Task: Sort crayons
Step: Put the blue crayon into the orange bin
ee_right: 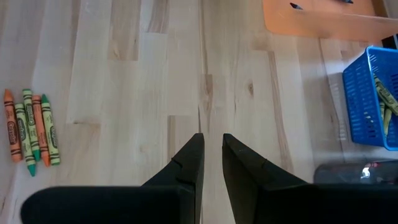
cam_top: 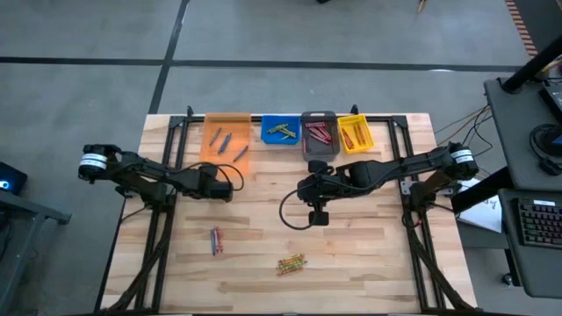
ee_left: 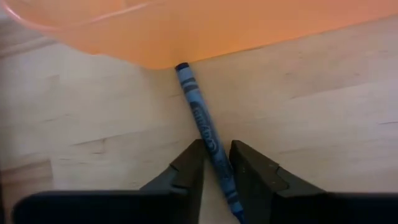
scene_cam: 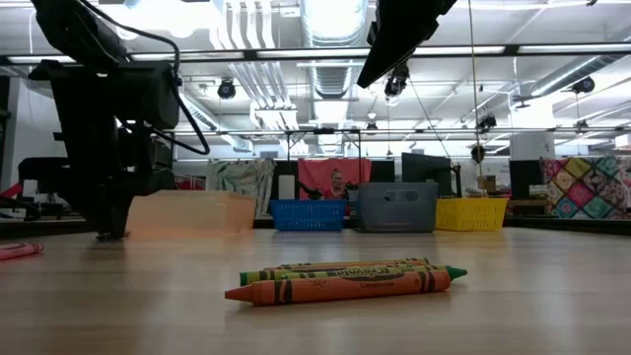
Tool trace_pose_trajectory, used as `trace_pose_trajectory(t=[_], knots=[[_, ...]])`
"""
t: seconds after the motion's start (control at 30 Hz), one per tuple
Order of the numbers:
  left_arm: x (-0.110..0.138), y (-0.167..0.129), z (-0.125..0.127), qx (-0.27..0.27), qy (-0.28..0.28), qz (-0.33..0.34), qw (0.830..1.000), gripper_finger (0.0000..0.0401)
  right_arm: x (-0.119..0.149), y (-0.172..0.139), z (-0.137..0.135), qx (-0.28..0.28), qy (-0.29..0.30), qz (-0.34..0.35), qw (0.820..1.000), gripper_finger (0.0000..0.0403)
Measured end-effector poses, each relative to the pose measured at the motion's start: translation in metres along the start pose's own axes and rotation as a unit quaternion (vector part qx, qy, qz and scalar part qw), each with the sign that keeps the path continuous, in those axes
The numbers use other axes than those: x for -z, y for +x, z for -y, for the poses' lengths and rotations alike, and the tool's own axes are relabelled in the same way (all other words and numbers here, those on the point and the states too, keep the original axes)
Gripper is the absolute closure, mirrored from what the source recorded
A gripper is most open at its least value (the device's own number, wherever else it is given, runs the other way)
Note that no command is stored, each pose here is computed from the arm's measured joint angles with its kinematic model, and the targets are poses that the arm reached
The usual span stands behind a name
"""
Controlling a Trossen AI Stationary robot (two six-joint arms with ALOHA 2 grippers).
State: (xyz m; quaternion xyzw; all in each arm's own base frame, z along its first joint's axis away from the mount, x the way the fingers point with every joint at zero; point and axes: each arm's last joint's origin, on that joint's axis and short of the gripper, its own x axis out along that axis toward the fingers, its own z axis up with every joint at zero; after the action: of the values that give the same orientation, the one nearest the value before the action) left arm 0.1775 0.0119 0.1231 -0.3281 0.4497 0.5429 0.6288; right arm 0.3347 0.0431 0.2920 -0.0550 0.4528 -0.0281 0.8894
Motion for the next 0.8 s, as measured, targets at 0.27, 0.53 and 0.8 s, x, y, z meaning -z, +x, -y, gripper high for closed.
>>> trace_pose_trajectory(t=[0.27,0.53,0.8], knots=[[0.002,-0.005,-0.002,0.015,0.005,-0.012,1.0,0.0393,0.0,0.0,0.0,0.0,0.004,-0.001,1.0,0.0355],[0.009,-0.03,-0.004,0.065,0.022,-0.071,0.995,0.0399,0.004,0.0,0.0,0.001,0.006,-0.019,1.0,0.0355],[0.0,-0.089,0.007,0.171,0.05,-0.047,0.983,0.04,0.004,0.0,0.0,0.001,0.008,-0.023,1.0,0.0355]])
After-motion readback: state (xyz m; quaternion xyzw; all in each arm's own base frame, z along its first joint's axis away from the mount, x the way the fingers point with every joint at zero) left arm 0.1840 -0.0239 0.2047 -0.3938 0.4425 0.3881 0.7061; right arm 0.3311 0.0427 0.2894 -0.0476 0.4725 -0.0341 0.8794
